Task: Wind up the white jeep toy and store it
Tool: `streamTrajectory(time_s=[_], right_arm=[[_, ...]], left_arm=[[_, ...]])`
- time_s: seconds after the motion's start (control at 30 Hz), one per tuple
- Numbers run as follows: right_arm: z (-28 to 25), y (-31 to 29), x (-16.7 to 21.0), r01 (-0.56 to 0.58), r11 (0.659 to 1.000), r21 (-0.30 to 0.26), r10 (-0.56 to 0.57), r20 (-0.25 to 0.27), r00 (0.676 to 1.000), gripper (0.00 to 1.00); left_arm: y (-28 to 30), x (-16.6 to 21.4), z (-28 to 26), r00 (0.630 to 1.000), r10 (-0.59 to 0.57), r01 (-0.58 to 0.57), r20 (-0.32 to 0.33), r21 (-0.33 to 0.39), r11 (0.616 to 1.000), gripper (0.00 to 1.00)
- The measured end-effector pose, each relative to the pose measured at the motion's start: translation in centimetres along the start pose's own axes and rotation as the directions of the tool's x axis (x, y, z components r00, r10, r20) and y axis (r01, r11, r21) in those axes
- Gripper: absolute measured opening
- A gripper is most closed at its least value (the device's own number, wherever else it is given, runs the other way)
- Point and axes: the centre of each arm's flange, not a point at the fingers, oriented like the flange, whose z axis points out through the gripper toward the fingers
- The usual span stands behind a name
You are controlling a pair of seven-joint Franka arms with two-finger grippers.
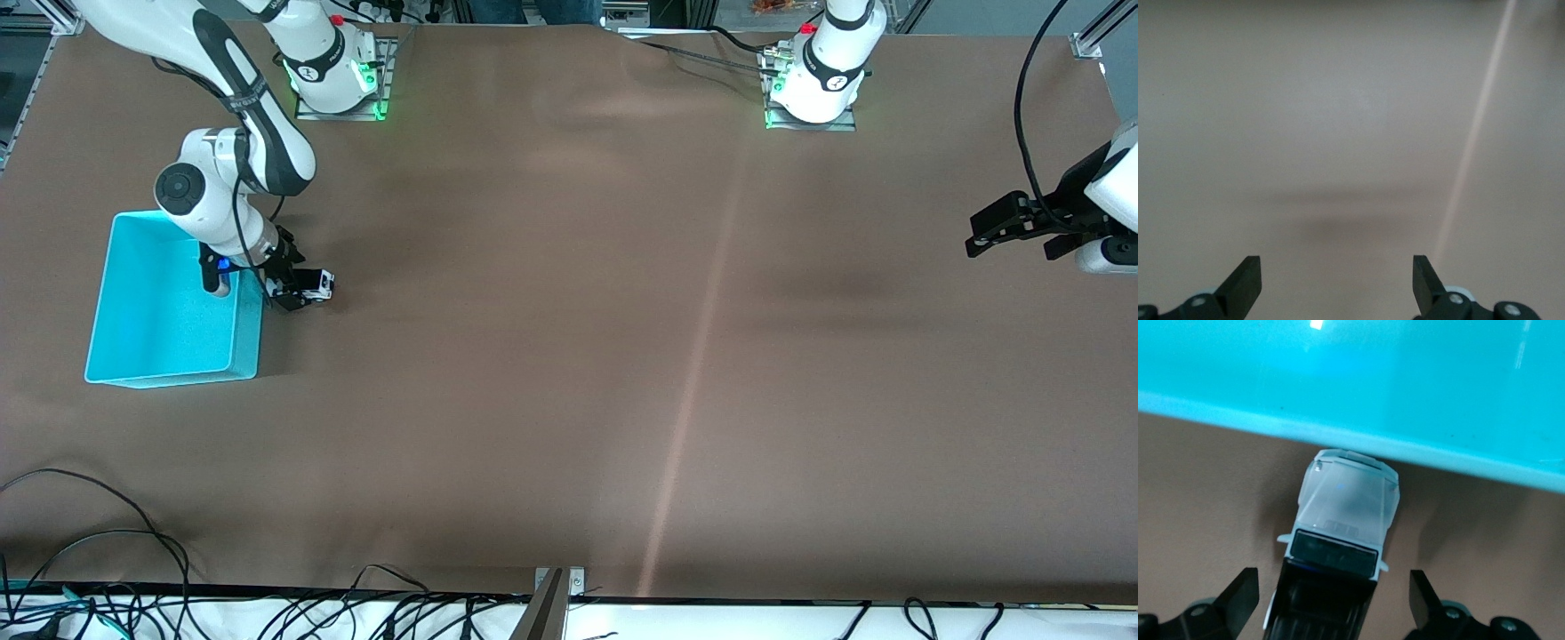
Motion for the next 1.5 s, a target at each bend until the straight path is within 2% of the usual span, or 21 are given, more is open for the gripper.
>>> streamTrajectory(time_s=[0.2,0.47,0.53,0.73,1.07,1.3,1.5], right_arm=[[-0.1,-0.3,-0.1,0.004,1.0,0.009,-0.004,-0.002,1.0,0.96],[-4.4,-1.2,0.1,0.005,1.0,0.025,-0.004,-0.011,1.0,0.54],[-6.3,-1.4,0.2,0.005,0.999,0.032,-0.005,-0.015,1.0,0.47],[-11.1,-1.1,0.1,0.006,0.999,0.038,-0.005,-0.022,1.0,0.47],[-11.6,-1.1,-0.2,0.02,0.999,0.032,-0.02,-0.021,1.0,0.47],[-14.2,-2.6,0.2,0.165,0.986,-0.022,-0.166,-0.003,0.986,0.47],[-17.7,-4.2,0.6,0.314,0.948,-0.047,-0.314,0.016,0.949,0.47]], left_arm=[[0.0,0.0,0.0,1.0,0.0,0.0,0.0,0.0,1.0,1.0],[0.0,0.0,0.0,1.0,0.001,-0.001,0.001,0.0,1.0,1.0],[0.0,0.0,0.0,1.0,0.001,-0.001,0.001,0.0,1.0,1.0],[0.0,0.0,0.1,1.0,0.001,-0.001,0.001,0.0,1.0,1.0],[0.0,0.0,0.1,1.0,0.001,-0.001,0.001,0.0,1.0,1.0],[0.0,0.0,0.1,1.0,0.002,-0.002,0.001,0.0,1.0,1.0],[0.0,0.0,0.1,1.0,0.002,-0.002,0.001,0.0,1.0,1.0]])
